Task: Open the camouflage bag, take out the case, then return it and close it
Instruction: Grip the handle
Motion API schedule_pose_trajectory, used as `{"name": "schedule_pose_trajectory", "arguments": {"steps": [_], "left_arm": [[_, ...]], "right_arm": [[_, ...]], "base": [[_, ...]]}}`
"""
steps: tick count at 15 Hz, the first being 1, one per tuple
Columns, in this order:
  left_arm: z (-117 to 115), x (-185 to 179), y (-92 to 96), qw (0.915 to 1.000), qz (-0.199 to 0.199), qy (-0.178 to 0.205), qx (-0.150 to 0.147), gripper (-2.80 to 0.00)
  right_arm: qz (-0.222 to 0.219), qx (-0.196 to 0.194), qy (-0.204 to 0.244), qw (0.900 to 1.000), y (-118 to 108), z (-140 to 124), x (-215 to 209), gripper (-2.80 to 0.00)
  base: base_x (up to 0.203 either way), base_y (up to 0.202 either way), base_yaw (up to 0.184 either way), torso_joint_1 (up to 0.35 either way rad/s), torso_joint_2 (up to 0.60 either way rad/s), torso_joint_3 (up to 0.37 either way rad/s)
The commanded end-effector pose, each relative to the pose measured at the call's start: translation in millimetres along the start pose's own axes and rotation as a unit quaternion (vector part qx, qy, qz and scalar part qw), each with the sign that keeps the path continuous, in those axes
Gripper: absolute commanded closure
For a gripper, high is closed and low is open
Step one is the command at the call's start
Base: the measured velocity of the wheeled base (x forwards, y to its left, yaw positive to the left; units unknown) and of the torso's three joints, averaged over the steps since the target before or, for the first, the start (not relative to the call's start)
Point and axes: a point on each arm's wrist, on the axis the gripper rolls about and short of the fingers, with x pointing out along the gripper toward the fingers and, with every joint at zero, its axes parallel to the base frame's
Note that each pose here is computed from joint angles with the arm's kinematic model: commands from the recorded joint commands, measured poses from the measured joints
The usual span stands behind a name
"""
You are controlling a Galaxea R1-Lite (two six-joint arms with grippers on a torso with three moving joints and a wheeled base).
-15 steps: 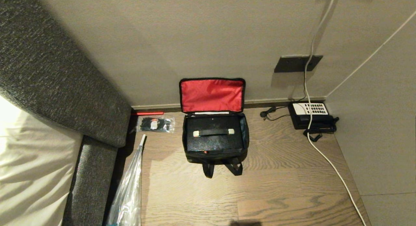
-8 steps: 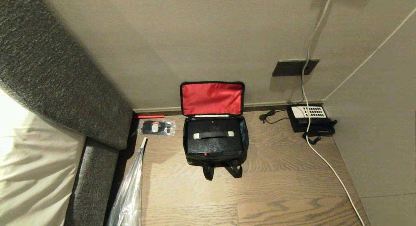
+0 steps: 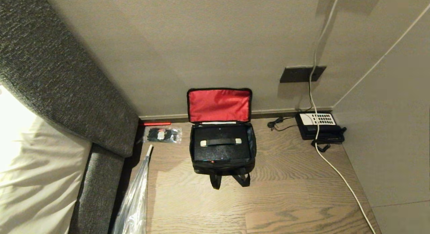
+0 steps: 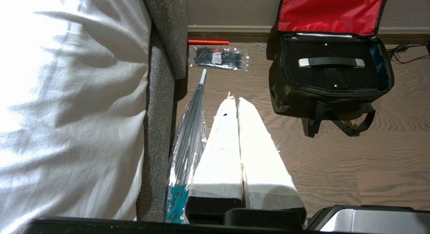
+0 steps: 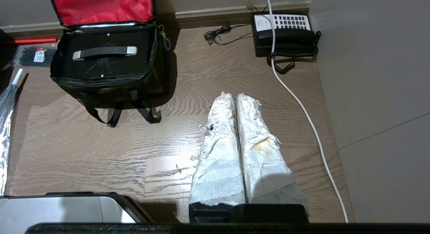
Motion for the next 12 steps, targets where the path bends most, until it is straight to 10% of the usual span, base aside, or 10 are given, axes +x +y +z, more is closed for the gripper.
{"name": "schedule_pose_trajectory", "arguments": {"steps": [1, 12], "left_arm": [[-0.2, -0.1, 0.0, 1.0000, 0.001, 0.000, 0.002, 0.00], [-0.7, 0.0, 0.1, 1.0000, 0.002, 0.000, -0.002, 0.00]], "right_arm": [[-0.001, 0.000, -0.002, 1.000, 0.0, -0.1, -0.3, 0.00], [0.000, 0.000, -0.002, 1.000, 0.0, -0.1, -0.3, 0.00]], "base": [[0.000, 0.000, 0.000, 0.000, 0.00, 0.000], [0.000, 0.000, 0.000, 0.000, 0.00, 0.000]]}}
